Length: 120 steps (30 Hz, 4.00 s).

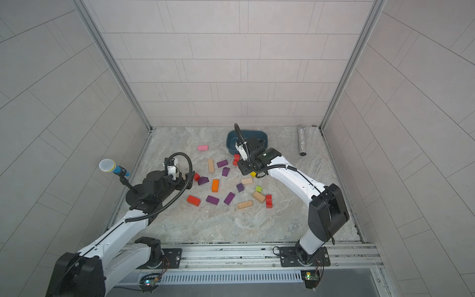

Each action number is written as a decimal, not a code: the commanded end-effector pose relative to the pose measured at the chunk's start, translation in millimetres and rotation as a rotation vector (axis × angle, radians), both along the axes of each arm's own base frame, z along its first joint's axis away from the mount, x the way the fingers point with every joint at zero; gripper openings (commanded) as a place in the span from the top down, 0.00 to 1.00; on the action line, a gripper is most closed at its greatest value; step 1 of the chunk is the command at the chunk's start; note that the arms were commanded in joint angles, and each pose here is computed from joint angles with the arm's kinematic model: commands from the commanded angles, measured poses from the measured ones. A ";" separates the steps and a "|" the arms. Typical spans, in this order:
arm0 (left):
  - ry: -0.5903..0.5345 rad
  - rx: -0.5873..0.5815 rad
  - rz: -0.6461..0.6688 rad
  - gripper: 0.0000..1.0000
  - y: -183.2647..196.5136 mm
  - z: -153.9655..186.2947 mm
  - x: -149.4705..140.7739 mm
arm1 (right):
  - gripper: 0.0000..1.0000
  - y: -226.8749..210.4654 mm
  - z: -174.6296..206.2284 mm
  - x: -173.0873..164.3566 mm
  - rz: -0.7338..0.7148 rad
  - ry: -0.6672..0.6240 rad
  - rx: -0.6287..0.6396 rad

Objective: Pick purple bricks into the storage bin
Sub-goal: Pick up the building block from the center of the board, then place the building block in the storage box.

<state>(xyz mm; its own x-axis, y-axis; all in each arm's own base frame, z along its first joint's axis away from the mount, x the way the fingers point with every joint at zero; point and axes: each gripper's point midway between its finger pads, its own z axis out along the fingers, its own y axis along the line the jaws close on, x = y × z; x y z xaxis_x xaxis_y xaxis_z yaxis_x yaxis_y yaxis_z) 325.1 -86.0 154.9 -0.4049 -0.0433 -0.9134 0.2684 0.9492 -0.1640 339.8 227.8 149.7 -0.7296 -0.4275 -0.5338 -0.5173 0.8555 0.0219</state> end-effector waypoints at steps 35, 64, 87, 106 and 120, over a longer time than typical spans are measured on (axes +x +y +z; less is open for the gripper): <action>-0.150 -0.183 -0.266 0.00 -43.0 14.0 -38.3 | 0.48 34.1 -108.0 -8.9 0.029 0.031 -0.169; -0.122 -0.176 -0.228 0.00 -38.8 7.1 -31.3 | 1.00 23.5 65.7 137.0 -0.071 -0.260 -0.054; -0.109 -0.161 -0.206 0.00 -37.9 1.5 -26.2 | 1.00 -12.2 -65.4 267.4 -0.210 -0.094 -0.053; -0.115 -0.158 -0.203 0.00 -37.9 1.9 -27.4 | 0.93 -16.3 -108.5 267.7 -0.239 -0.028 -0.051; -0.124 -0.157 -0.211 0.00 -39.0 4.5 -28.5 | 0.30 -22.9 -42.3 272.2 -0.249 -0.134 -0.054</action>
